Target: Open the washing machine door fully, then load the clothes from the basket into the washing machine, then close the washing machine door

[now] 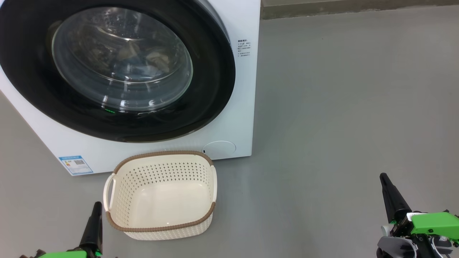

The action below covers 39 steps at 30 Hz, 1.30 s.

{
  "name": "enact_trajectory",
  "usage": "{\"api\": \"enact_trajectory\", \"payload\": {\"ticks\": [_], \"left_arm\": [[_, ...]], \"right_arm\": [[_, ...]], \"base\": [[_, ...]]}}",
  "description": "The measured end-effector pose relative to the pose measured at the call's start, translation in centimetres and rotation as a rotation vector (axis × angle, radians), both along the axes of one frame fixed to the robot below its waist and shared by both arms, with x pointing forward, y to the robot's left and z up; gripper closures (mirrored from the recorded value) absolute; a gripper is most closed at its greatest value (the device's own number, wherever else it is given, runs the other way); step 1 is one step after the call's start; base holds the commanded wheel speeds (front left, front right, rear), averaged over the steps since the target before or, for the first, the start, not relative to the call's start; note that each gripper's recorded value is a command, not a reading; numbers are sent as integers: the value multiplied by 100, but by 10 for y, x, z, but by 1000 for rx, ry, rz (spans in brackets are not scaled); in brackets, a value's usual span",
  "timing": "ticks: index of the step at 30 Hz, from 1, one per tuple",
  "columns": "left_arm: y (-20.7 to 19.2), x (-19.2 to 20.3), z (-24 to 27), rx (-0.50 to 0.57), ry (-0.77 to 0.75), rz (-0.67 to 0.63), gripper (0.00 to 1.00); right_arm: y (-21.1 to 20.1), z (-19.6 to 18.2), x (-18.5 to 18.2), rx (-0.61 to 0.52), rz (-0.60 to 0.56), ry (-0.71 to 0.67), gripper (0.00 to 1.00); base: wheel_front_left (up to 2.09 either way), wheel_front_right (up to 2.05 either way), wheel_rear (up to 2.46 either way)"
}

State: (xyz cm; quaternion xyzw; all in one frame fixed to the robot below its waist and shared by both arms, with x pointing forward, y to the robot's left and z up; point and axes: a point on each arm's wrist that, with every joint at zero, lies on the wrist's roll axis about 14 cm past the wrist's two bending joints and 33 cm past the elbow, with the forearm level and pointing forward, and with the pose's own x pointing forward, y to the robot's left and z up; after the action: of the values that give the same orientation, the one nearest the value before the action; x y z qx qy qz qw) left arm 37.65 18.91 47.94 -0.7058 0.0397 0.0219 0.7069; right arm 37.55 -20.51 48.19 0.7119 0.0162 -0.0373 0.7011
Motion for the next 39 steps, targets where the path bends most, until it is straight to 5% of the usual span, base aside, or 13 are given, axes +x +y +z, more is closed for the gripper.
{"api": "enact_trajectory", "payload": {"ticks": [39], "left_arm": [[0,0,0,0,0,1,100]], "right_arm": [[0,0,0,0,0,0,100]], "base": [[0,0,0]]}}
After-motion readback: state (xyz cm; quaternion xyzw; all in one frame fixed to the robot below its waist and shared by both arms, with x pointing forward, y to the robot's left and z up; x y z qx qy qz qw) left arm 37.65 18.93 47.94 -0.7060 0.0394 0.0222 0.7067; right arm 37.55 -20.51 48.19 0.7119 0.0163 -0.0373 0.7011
